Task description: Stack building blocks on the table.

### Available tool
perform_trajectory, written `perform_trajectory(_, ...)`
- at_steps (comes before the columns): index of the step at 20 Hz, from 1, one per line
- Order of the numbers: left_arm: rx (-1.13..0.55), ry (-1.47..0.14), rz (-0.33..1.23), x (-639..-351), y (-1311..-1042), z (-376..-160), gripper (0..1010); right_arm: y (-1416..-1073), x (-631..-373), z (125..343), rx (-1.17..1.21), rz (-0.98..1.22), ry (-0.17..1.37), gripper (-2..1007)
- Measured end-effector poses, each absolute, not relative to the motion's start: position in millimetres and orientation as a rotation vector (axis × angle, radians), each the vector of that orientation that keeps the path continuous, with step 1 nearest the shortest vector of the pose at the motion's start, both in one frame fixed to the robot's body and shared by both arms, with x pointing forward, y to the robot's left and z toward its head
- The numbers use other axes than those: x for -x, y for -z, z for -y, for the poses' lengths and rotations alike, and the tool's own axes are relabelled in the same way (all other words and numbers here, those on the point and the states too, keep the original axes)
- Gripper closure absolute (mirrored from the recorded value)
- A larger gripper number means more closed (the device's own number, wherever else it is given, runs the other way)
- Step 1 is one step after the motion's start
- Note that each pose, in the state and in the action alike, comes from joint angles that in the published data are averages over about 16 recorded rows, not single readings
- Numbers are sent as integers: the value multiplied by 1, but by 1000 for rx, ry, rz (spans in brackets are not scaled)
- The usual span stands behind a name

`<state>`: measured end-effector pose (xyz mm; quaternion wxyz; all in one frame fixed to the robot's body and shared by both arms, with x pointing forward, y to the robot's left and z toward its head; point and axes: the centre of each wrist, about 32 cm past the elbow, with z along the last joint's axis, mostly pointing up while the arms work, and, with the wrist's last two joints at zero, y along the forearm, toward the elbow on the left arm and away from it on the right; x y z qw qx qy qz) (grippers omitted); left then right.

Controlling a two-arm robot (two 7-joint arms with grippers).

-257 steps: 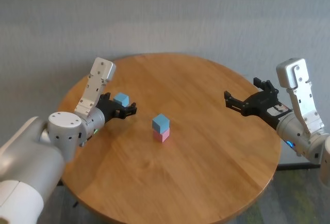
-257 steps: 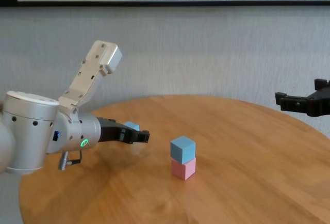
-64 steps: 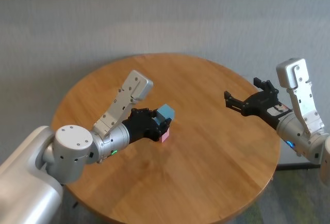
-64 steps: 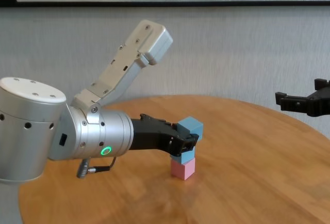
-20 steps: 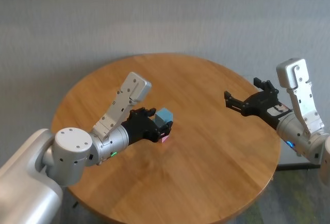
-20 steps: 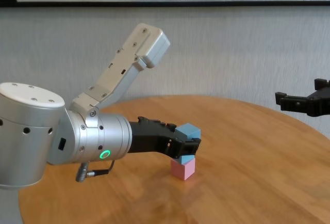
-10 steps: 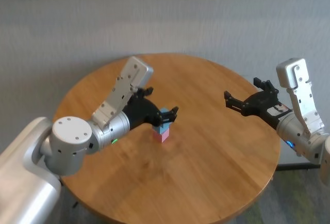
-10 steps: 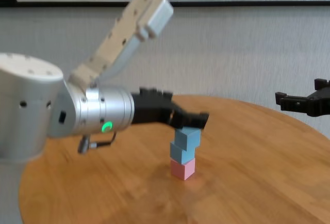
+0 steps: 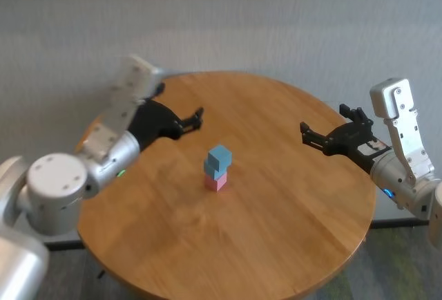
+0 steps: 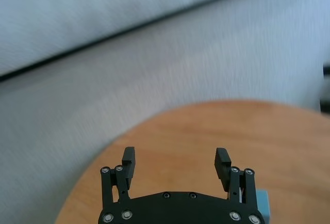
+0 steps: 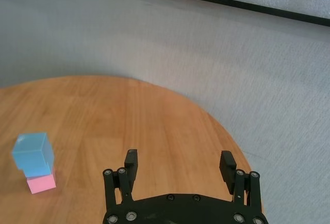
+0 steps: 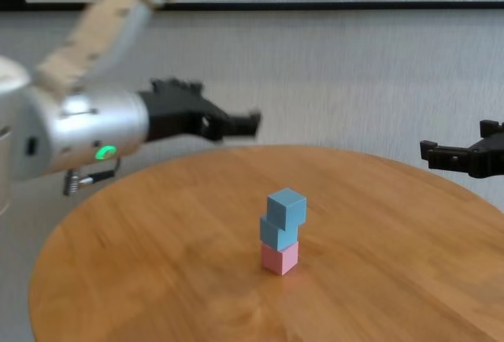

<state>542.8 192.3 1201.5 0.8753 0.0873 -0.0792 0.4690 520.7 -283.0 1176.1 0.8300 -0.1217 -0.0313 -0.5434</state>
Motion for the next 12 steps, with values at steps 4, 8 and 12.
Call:
perform_trajectory(4,-115,-1030,178,-539,-1197,-205,10,-1176,-521,283,258,66,1153,0)
perform_trajectory(8,-56,-1058,180,-535,-1191,-212,10,-1176,-521,283,258,66,1153,0)
perform_trajectory(12,-38,-1064,177,-534,-1188,-214,10,-1176,-521,283,258,66,1153,0)
